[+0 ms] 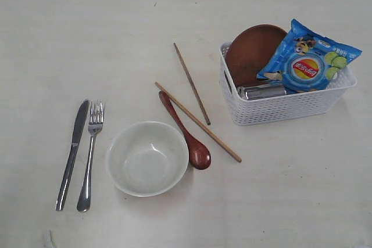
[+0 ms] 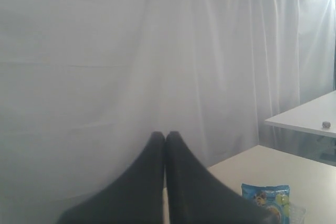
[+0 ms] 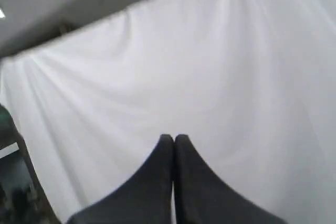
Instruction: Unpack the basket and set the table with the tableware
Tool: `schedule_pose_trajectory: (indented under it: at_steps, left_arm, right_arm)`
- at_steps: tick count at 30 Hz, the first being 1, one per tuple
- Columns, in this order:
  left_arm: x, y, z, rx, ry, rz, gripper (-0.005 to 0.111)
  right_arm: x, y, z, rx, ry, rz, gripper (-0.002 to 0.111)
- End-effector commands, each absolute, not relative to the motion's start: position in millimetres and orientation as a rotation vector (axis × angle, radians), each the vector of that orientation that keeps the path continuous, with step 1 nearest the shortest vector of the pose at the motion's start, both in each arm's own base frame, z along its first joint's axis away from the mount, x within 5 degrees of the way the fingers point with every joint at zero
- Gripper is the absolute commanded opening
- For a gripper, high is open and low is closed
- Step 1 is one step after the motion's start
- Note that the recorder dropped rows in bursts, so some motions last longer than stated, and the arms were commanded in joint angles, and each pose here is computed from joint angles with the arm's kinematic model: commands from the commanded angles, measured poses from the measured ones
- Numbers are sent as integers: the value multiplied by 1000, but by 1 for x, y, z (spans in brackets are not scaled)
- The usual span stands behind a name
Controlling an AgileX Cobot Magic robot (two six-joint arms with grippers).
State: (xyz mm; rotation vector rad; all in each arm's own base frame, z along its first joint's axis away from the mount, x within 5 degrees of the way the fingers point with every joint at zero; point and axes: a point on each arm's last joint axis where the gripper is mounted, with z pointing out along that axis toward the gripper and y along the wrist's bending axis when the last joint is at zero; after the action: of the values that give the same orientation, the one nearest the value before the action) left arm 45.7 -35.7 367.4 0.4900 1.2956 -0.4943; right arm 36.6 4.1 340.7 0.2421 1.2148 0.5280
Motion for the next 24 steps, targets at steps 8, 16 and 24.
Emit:
schedule_pose_trajectory:
  at_steps: [8, 16, 24]
  left_arm:
    - [46, -36, 364, 479, 1321, -512, 0]
    - [46, -36, 364, 476, 1322, -516, 0]
    - [46, -36, 364, 476, 1322, -516, 0]
  right_arm:
    - [141, 66, 337, -373, 2419, 602, 9]
    - [148, 122, 281, -829, 2593, 702, 39]
    - [189, 178, 250, -789, 2579, 624, 38]
